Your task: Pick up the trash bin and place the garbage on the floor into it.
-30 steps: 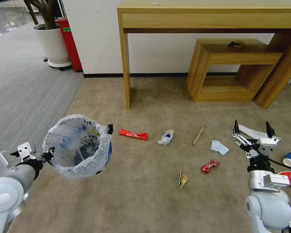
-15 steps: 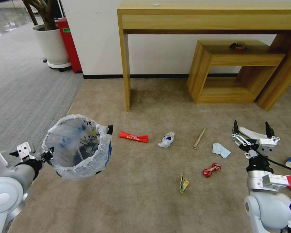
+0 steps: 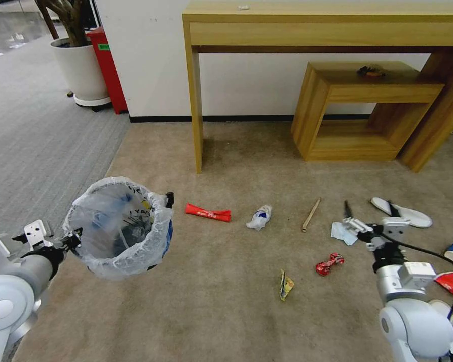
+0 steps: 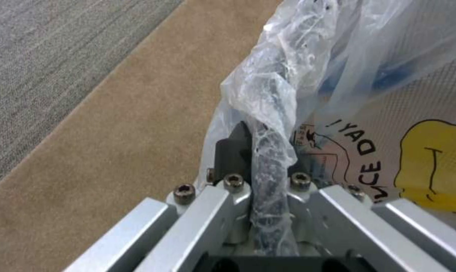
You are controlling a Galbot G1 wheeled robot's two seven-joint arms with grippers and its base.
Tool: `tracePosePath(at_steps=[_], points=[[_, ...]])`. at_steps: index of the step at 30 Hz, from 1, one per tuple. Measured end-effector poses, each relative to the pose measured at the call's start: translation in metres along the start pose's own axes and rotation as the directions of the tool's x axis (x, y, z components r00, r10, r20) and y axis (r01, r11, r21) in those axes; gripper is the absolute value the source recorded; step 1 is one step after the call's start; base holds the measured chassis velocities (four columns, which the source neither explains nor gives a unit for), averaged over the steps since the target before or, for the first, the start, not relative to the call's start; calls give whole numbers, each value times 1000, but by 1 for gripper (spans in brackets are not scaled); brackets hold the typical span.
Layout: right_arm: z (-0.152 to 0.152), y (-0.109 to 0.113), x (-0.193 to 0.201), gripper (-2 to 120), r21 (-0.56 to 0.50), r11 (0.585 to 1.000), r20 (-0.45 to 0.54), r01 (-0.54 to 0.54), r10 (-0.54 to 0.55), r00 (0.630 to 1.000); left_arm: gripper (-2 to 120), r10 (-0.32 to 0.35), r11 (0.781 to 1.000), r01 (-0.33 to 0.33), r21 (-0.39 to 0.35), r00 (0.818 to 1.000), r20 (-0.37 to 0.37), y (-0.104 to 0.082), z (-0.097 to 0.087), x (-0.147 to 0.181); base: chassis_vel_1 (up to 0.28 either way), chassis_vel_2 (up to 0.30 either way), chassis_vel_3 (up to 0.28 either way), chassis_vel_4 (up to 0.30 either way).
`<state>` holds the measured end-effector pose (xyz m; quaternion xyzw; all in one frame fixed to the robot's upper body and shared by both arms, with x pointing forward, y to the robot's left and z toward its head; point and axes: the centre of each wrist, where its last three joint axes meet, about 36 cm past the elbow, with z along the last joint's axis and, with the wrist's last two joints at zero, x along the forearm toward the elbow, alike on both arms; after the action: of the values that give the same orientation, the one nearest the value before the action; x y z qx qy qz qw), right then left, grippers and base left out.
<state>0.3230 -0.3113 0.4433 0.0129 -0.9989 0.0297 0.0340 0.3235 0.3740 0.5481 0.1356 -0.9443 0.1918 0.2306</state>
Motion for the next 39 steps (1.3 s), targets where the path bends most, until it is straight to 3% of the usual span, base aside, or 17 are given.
tracePosePath(at_steps=[6,11,18,19,22,25,26,27,30,39], points=[[7,10,-5,100,-51,986,-129,160,-165,978,0,1,1000,-1,1,1000,1,1,0,0,0,0,0,0],[16,16,-9,100,-73,971,-189,226,-236,953,0,1,1000,-1,2,1000,2,1,0,0,0,0,0,0],[31,30,-15,100,-153,946,-345,286,-322,882,0,3,1000,-3,-2,1000,5,-1,0,1,0,0,0,0],[31,30,-15,100,-153,946,-345,286,-322,882,0,3,1000,-3,-2,1000,5,-1,0,1,0,0,0,0],[36,39,-19,100,-185,939,-435,289,-342,833,0,5,1000,-5,-5,1000,6,-2,0,1,0,0,0,0],[34,44,-22,100,-197,942,-485,273,-335,808,0,5,1000,-5,-6,1000,7,-3,1,2,0,0,0,0],[31,49,-26,100,-208,944,-531,255,-328,781,0,4,1000,-4,-7,1000,7,-3,1,2,0,0,0,0],[31,49,-26,100,-208,944,-531,255,-328,781,0,4,1000,-4,-7,1000,7,-3,1,2,0,0,0,0],[34,54,-35,100,-235,943,-591,235,-330,736,0,2,1000,-2,-8,1000,10,-3,0,3,0,0,0,0],[55,67,-44,100,-285,938,-637,195,-338,693,0,-3,1000,3,-9,1000,13,-1,0,5,0,0,0,0]])
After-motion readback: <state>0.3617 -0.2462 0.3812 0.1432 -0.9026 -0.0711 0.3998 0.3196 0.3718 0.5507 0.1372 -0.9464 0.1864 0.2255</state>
